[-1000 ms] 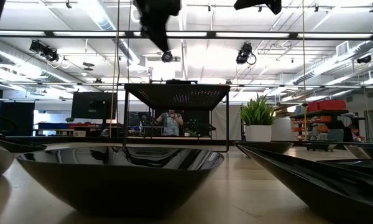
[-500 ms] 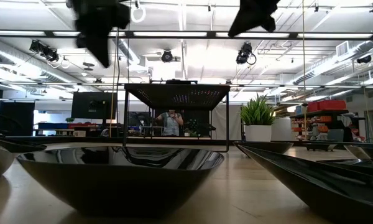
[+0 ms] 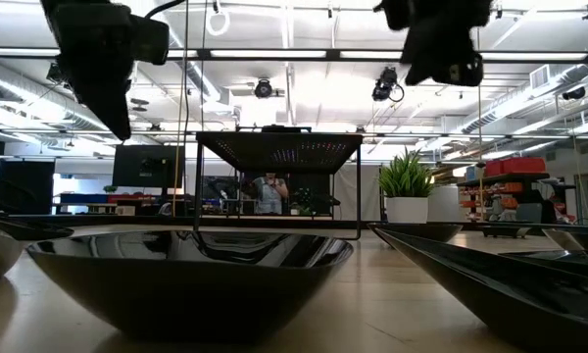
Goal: Pick & Place Mini shaped plates
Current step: Stack the drop shaped plate on top of the drop shaped plates on the shelf
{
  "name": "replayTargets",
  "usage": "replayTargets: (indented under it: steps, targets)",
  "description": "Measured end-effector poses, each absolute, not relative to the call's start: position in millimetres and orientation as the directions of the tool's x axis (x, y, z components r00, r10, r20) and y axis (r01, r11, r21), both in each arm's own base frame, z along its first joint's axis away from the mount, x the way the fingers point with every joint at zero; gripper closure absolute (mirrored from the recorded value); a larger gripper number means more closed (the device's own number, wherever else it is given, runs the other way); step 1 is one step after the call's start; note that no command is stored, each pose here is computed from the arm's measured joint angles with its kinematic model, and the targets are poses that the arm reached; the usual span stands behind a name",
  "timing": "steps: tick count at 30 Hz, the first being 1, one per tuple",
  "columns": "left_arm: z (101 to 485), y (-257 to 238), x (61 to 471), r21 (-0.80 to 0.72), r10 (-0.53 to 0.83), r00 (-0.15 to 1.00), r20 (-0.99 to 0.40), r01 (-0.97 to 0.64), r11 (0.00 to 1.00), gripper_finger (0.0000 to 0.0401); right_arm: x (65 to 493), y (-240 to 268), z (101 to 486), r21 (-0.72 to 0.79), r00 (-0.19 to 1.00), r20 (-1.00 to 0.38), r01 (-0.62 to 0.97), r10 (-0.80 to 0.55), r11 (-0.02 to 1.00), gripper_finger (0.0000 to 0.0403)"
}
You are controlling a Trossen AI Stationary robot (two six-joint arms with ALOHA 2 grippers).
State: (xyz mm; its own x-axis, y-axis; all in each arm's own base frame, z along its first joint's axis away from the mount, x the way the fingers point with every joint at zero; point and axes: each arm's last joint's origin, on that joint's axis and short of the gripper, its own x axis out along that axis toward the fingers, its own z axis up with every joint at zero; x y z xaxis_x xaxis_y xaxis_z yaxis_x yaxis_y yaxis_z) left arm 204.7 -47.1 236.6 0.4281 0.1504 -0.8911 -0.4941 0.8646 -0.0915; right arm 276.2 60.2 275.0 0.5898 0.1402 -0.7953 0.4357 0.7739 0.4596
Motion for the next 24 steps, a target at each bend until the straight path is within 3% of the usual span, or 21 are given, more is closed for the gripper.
replayTargets:
  steps: [6,10,17,24]
  targets:
    - [236.2,-59.7,201.2,-0.045,0.119,0.437,-0.891,-0.346,0.937,0.0341,295.5,129.0,254.3,0.547,0.627,-0.702,0.171,0.338,0.819,0.0257]
    - [237.3,-69.0,200.5,-0.004,0.101,0.469,-0.878,-0.217,0.976,0.0341,303.9,168.8,226.3,0.599,0.59,-0.695,0.158,0.411,0.785,0.0251]
    - [228.0,-76.3,185.6,-0.076,-0.005,0.623,-0.783,-0.088,0.993,0.0341,322.8,208.8,198.6,0.584,0.496,-0.76,0.237,0.42,0.776,0.025]
    - [217.1,-71.6,154.0,-0.202,-0.093,0.658,-0.747,-0.092,0.975,0.0341,347.6,212.0,175.7,0.415,0.412,-0.87,0.314,0.271,0.854,0.025]
